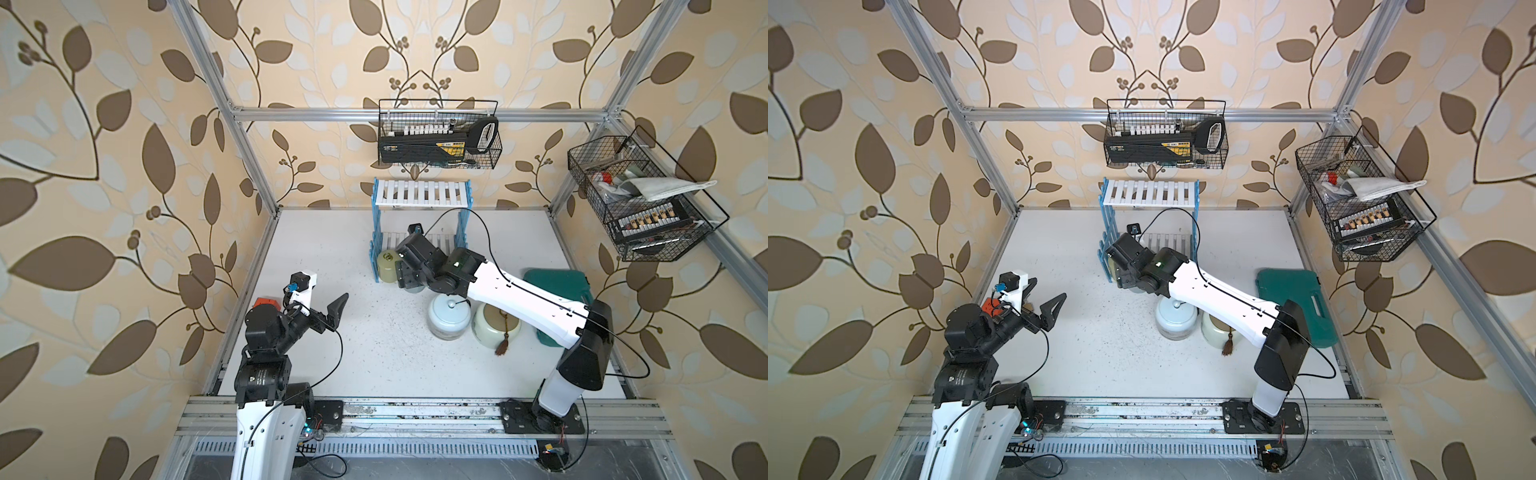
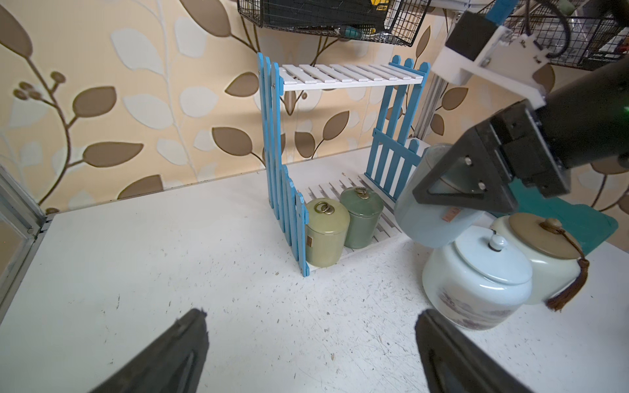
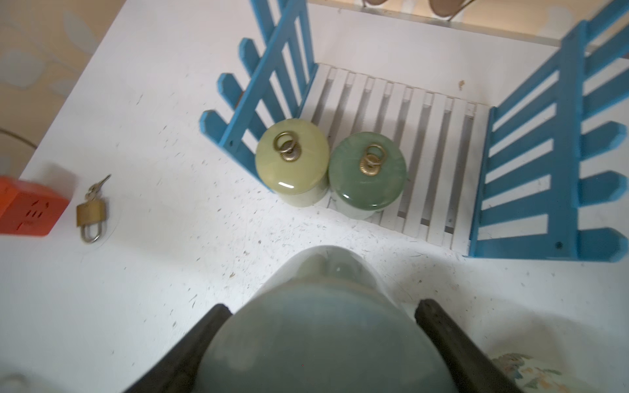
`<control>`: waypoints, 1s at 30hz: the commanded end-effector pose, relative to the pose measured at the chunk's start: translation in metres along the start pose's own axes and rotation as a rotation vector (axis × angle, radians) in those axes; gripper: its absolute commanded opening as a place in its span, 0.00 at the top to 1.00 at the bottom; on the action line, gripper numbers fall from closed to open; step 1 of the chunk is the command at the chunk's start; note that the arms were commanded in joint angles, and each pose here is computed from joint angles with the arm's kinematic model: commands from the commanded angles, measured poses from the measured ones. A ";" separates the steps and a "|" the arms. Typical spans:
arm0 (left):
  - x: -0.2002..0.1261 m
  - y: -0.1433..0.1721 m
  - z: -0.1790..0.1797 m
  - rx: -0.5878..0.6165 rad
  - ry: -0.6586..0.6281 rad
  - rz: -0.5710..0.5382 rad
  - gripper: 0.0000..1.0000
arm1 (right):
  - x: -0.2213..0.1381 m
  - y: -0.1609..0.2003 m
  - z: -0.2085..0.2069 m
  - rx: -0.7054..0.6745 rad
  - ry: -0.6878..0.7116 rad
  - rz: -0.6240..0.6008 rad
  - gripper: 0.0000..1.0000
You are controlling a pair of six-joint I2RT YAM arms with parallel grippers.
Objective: Remove the tea canisters from the shelf
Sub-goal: Pick up the tea canister from the shelf, then place the tea canister at the center of the board.
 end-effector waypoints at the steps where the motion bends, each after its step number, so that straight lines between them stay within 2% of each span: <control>1: 0.000 -0.005 0.000 0.030 0.002 -0.027 0.01 | -0.018 -0.021 0.017 -0.094 -0.116 -0.119 0.47; 8: 0.000 -0.004 0.002 0.023 -0.004 -0.019 0.01 | 0.001 0.000 0.060 -0.292 -0.196 -0.076 0.47; 16: 0.001 -0.004 0.002 0.024 -0.006 -0.019 0.01 | 0.028 0.023 0.081 -0.400 -0.264 -0.009 0.46; 22: 0.000 -0.004 0.000 0.012 0.011 0.002 0.01 | 0.051 0.042 0.079 -0.391 -0.284 0.036 0.46; 30: 0.001 -0.004 0.002 0.018 0.001 -0.005 0.01 | 0.083 0.065 0.061 -0.294 -0.310 0.112 0.45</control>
Point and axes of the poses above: each gripper's point midway between its finger pads, its own x axis out along the fingers, its own z axis along the line the jaws close on, y = z × x, the point moved 6 cm from there along -x, back along the fingers, and after that the axes turned 13 degrees about -x, right-handed, at the moved point
